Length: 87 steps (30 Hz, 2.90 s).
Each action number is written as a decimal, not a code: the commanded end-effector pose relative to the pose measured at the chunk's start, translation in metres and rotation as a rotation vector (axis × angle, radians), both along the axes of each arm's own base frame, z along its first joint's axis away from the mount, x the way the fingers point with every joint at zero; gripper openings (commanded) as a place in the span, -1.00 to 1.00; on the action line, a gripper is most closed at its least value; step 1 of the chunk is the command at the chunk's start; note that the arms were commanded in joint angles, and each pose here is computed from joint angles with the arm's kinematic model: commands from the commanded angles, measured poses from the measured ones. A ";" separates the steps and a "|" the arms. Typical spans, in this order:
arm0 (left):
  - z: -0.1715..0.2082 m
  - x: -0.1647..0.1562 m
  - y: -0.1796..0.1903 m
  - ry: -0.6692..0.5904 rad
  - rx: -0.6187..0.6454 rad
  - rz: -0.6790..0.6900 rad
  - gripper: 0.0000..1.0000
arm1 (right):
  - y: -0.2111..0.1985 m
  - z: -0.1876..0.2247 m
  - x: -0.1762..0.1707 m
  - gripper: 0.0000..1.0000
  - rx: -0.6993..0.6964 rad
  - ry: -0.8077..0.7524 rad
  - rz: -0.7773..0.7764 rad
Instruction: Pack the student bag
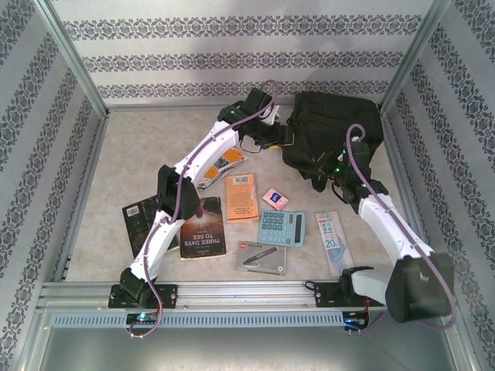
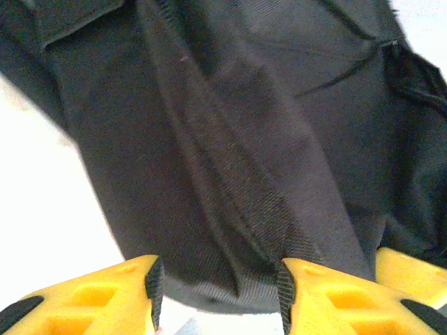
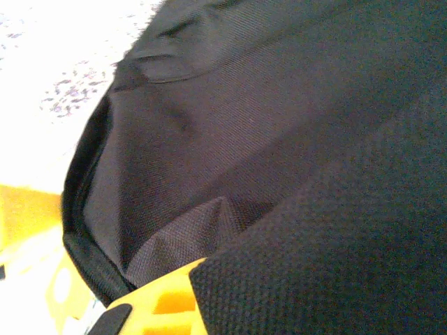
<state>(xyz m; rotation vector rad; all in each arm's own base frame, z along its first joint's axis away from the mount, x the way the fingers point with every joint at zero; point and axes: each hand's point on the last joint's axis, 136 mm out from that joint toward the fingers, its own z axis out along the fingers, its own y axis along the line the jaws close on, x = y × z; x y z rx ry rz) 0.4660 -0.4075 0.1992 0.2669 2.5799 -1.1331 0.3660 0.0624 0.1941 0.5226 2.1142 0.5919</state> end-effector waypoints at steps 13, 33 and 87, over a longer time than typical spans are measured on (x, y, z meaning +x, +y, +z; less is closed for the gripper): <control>0.083 -0.033 -0.019 -0.220 -0.068 -0.128 -0.11 | 0.023 0.020 -0.023 -1.00 -0.186 -0.223 0.236; -0.021 -0.066 -0.039 0.051 -0.004 -0.278 -0.13 | 0.009 -0.018 -0.018 -1.00 -0.126 -0.060 0.151; -0.095 -0.102 -0.029 0.126 0.244 -0.328 -0.01 | 0.001 -0.046 0.013 -1.00 0.100 0.090 0.061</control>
